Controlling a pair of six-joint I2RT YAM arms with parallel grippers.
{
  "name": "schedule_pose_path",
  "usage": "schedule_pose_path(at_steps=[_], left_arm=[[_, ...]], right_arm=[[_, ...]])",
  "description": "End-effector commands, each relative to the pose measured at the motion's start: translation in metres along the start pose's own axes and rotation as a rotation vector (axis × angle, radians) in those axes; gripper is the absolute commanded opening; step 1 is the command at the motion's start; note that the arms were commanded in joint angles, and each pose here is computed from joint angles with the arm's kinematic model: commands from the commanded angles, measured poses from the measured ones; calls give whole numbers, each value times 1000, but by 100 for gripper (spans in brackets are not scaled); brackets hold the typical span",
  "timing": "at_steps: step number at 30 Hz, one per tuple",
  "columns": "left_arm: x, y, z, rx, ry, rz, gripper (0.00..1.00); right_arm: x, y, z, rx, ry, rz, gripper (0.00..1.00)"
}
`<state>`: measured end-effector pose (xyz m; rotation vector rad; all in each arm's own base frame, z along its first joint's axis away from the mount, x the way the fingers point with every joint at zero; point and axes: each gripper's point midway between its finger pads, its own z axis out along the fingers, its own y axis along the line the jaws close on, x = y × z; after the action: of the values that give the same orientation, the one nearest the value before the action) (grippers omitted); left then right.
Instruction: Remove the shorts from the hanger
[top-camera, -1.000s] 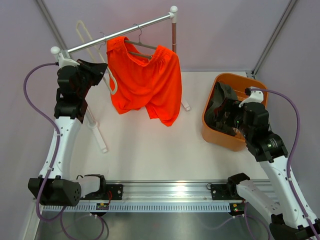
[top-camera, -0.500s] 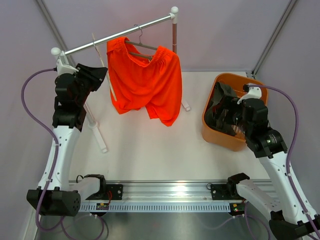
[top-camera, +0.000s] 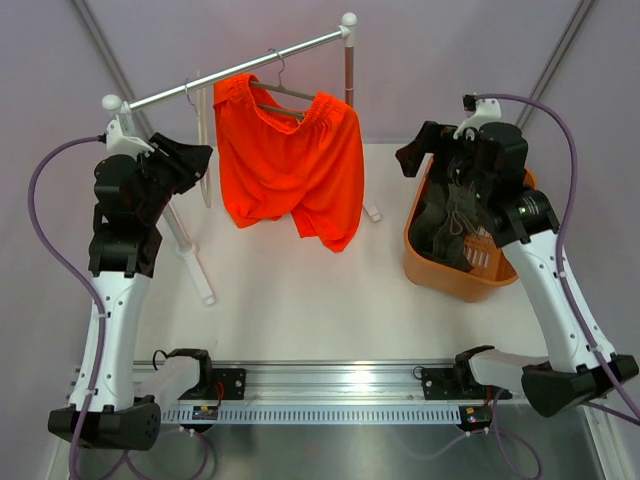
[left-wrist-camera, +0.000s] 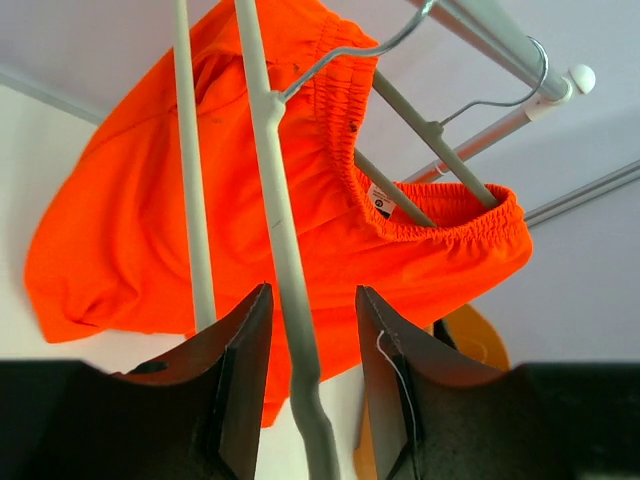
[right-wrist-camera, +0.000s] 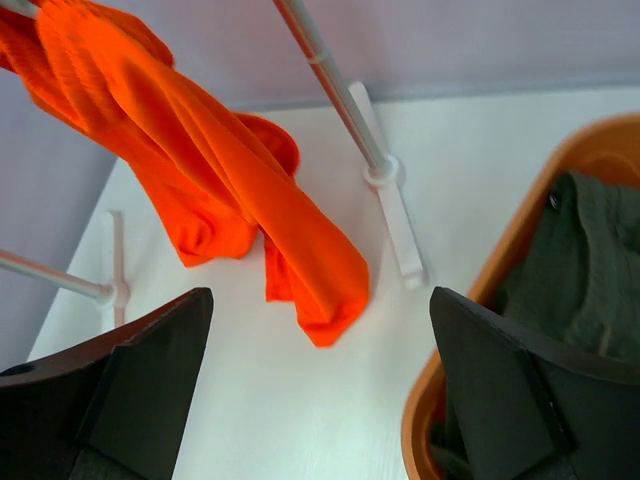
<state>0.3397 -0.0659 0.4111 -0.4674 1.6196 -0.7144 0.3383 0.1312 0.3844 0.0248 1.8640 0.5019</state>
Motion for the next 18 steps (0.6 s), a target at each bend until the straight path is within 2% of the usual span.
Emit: schedule_pose_path(at_steps=[1, 5, 9, 13, 18], left_arm=[[-16, -15, -23, 11, -25, 120, 43], [-23, -13, -38, -22, -50, 181, 47], [-23, -15, -46, -17, -41, 221, 50], [-25, -22, -57, 4, -54, 266, 49], [-44, -47, -83, 59, -110, 320, 50]], right_arm=[[-51, 42, 13, -172, -121, -92, 99], [-60, 56, 53, -210, -129, -164, 100], [-85, 69, 80, -248, -209, -222, 100], [-85, 73, 119, -271, -202, -237, 100], [-97, 83, 140, -297, -218, -204, 99]])
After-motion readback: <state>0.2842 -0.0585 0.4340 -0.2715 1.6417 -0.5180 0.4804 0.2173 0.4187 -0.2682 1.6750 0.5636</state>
